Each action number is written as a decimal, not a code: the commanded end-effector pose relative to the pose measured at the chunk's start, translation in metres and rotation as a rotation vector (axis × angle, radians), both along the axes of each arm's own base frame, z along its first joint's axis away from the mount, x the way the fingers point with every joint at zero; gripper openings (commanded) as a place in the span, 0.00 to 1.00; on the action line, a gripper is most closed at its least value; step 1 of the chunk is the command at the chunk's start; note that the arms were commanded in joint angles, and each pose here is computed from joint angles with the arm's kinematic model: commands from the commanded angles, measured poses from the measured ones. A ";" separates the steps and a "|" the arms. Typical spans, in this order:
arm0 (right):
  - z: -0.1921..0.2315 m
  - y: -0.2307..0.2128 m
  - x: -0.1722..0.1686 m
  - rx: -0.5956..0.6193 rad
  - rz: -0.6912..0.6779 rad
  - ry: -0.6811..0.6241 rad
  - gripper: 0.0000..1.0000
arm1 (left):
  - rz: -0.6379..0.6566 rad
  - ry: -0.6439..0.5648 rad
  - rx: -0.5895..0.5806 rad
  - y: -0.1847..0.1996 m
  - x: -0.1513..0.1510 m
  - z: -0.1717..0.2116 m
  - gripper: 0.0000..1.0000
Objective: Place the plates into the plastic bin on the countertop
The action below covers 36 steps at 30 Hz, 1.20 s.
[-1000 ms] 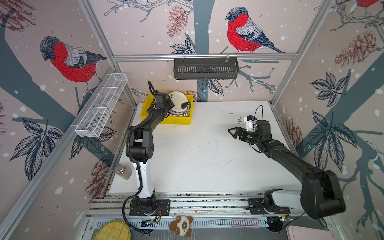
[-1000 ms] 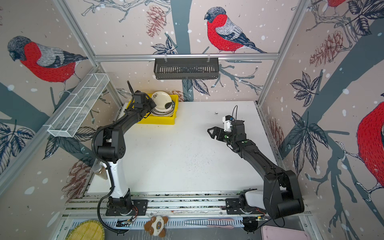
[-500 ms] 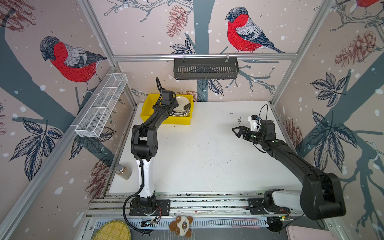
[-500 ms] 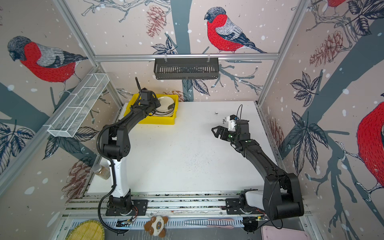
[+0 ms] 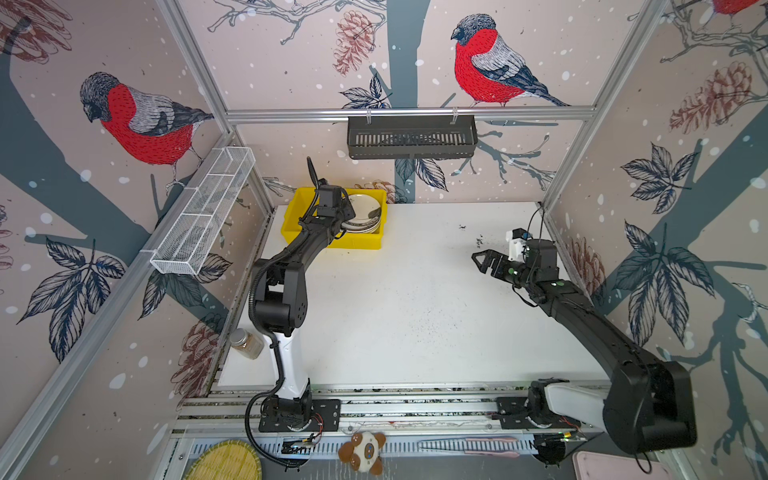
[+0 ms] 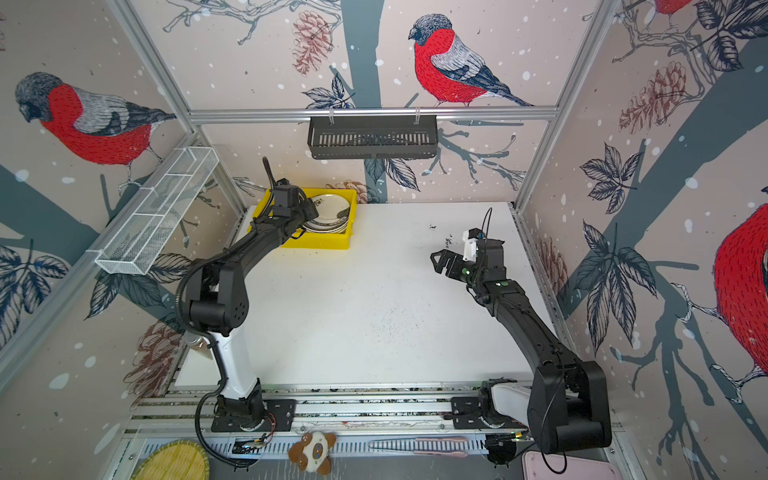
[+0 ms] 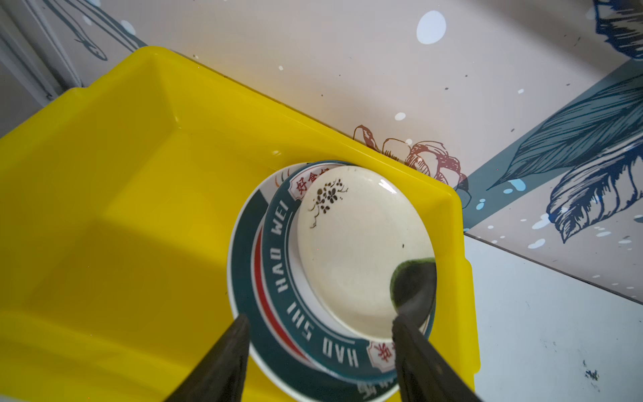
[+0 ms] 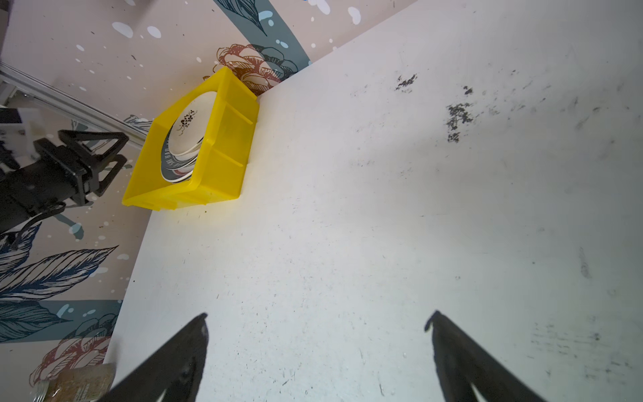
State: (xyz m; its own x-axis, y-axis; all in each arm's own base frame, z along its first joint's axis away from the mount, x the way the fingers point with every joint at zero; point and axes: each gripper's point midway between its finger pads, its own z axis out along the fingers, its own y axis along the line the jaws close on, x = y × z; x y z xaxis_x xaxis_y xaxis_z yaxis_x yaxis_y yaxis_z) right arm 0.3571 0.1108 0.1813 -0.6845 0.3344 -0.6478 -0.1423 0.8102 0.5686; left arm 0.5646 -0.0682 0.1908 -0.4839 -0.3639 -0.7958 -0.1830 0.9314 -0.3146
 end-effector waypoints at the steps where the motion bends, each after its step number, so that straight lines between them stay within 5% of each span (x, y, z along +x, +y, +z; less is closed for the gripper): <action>1: 0.002 -0.011 0.003 -0.040 -0.048 -0.021 0.99 | 0.009 -0.128 0.013 0.007 -0.018 0.032 0.66; 9: 0.011 -0.020 0.011 -0.046 -0.099 -0.049 0.99 | 0.008 -0.314 0.064 0.026 -0.110 0.062 0.85; 17: 0.013 -0.032 0.020 -0.034 -0.193 -0.067 0.99 | 0.049 -0.394 0.167 0.052 -0.193 0.044 0.94; 27: 0.055 -0.067 -0.001 -0.065 -0.387 -0.399 0.99 | 0.051 -0.499 0.288 0.069 -0.235 0.003 0.97; 36: 0.036 -0.109 -0.038 -0.202 -0.544 -0.445 0.99 | 0.132 -0.409 0.362 0.095 -0.235 -0.040 0.97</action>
State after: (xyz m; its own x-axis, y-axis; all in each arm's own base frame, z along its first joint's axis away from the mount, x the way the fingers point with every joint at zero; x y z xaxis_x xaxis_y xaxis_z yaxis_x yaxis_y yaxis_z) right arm 0.3218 0.0227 0.2146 -0.1896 0.4152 -0.8897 0.0442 0.9089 0.4147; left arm 0.3246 0.0203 0.1288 -0.1819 -0.0855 -0.9796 -0.2145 0.9757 -0.0453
